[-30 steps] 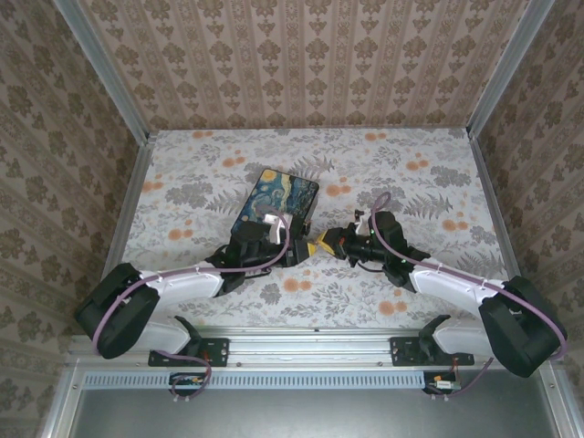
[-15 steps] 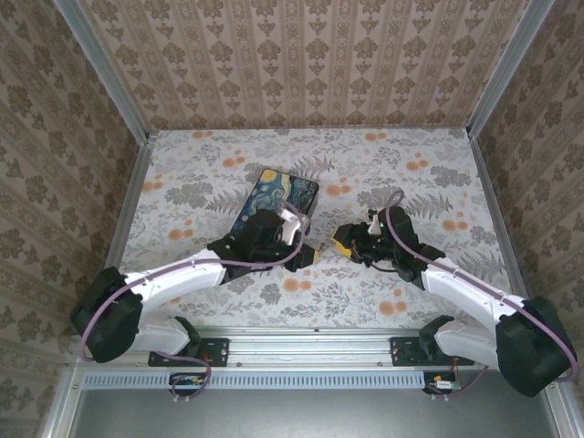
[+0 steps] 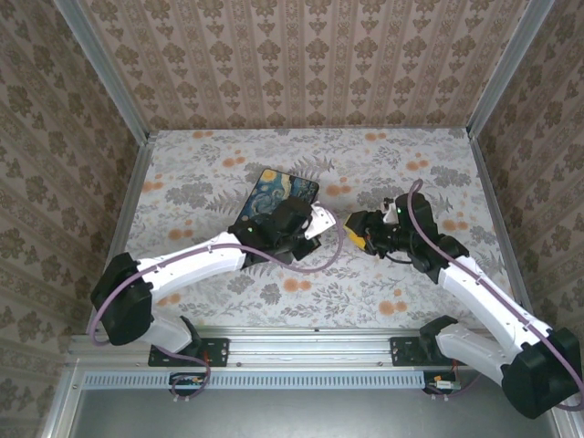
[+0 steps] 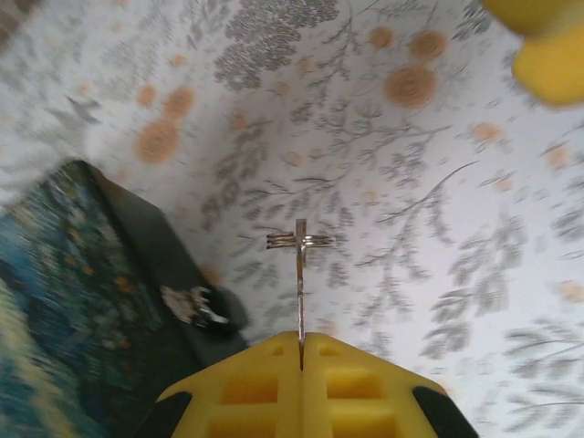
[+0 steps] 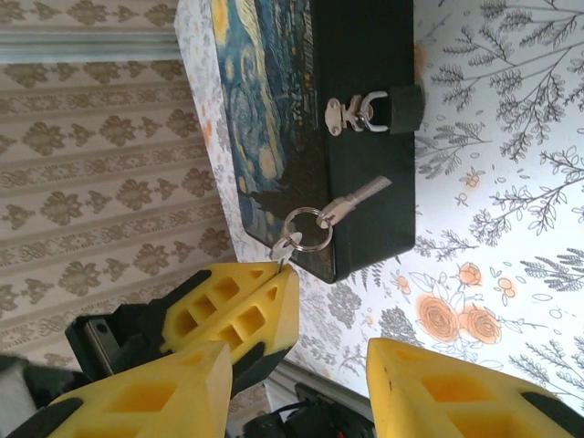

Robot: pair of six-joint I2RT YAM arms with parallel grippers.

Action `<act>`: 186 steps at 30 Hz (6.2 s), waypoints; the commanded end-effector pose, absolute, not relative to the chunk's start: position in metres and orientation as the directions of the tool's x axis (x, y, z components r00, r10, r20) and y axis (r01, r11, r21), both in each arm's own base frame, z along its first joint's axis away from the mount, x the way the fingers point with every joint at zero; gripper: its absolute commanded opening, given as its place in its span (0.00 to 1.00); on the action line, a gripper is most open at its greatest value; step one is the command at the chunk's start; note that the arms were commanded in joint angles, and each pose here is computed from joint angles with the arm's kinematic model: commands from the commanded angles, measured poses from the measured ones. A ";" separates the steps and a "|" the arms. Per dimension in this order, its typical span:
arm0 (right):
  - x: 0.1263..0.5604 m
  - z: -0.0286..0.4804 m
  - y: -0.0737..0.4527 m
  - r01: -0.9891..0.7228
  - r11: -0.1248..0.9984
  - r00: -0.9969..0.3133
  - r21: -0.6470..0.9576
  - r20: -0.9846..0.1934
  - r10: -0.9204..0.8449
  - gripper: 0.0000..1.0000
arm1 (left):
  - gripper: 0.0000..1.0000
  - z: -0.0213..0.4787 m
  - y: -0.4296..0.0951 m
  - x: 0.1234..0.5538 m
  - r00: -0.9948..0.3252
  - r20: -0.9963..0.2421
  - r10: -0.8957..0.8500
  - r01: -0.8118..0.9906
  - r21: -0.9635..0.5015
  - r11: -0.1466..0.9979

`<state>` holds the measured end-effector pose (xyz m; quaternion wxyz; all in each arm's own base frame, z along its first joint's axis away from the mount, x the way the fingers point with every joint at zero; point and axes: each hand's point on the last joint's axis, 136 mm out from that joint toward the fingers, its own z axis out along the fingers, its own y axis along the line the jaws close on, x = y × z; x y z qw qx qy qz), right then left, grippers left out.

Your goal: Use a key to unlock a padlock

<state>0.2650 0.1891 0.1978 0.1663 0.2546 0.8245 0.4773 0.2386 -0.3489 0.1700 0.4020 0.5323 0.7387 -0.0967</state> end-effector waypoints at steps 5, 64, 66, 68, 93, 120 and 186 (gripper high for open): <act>0.278 0.214 0.203 0.274 0.320 -0.819 0.907 0.046 0.571 0.36 | 0.00 0.183 -0.363 0.255 0.270 -0.564 0.780 0.695 0.675 0.247; 0.302 0.174 0.195 0.318 0.297 -0.769 0.900 0.062 0.636 0.00 | 0.48 0.178 -0.355 0.234 0.200 -0.660 0.725 0.790 0.546 0.279; 0.305 0.173 0.191 0.326 0.295 -0.755 0.898 0.059 0.654 0.00 | 0.54 0.178 -0.352 0.228 0.129 -0.702 0.701 0.829 0.464 0.312; 0.308 0.173 0.189 0.324 0.296 -0.747 0.899 0.051 0.663 0.00 | 0.56 0.183 -0.348 0.221 0.016 -0.767 0.642 0.875 0.321 0.362; 0.318 0.196 0.217 0.172 0.225 -0.743 0.959 -0.024 0.669 0.00 | 0.56 0.216 -0.345 0.260 -0.947 -0.181 -0.267 0.066 -0.919 0.388; 0.320 0.201 0.245 0.164 0.175 -0.763 0.971 0.012 0.647 0.00 | 0.41 0.190 -0.320 0.265 -0.932 -0.172 -0.318 0.010 -0.892 0.452; 0.267 0.230 0.251 -0.535 0.346 -0.799 0.770 -0.595 0.087 0.34 | 0.00 0.233 -0.339 0.214 -0.877 -0.440 0.194 0.478 -0.838 0.263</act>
